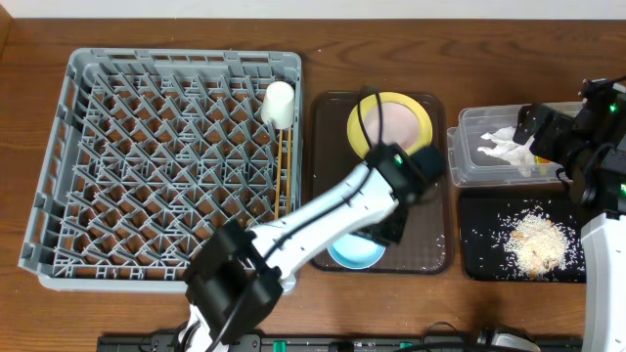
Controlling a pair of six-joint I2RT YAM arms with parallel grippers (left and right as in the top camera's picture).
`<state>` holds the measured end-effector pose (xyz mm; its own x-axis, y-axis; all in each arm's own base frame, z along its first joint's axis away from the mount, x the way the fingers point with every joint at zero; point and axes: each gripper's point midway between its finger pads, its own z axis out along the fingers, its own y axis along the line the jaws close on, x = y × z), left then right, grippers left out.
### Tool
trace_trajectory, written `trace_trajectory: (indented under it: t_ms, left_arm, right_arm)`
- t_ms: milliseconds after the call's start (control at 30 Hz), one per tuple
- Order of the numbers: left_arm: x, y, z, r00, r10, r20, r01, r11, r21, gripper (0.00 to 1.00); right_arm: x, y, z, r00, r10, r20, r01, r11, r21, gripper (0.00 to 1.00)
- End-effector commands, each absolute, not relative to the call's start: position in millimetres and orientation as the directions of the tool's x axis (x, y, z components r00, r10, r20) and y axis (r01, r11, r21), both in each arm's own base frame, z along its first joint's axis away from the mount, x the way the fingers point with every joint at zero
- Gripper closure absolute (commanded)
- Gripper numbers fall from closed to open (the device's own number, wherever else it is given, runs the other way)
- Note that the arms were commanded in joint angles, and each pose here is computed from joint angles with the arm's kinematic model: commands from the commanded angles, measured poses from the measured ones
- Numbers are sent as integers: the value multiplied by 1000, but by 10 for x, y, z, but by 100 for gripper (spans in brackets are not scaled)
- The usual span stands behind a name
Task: Sort waste into correct bins and load items into the dishwasher rack
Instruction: 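Move the left gripper to the blue bowl and grasp its rim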
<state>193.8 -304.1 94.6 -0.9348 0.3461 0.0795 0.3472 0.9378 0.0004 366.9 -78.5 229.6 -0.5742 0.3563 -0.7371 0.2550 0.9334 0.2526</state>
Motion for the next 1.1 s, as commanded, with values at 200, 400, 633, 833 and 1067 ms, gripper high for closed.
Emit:
trace_trajectory:
  t_ms: [200,400,633,833,1067]
  left_arm:
    - [1668,-3242,684,-944,327,48,328,945,4,62]
    - [1774,-3267,516,-962,273,-17,273,962,10,62]
    - [1944,-3196,496,-956,274,-102,267,961,77,62]
    - [1899,-3247,443,-953,281,-112,275,959,66,63]
    - [1866,-3231,277,-958,262,-120,257,965,57,74]
  right_arm:
    - [3683,-797,2380,-563,345,-751,245,938,247,1]
    - [3683,-797,2380,-563,345,-751,245,938,247,1]
    - [3683,-796,2380,-563,345,-751,244,938,247,1]
    - [3683,-796,2380,-563,345,-751,244,938,247,1]
    - [3683,-797,2380,-563,345,-751,245,938,247,1]
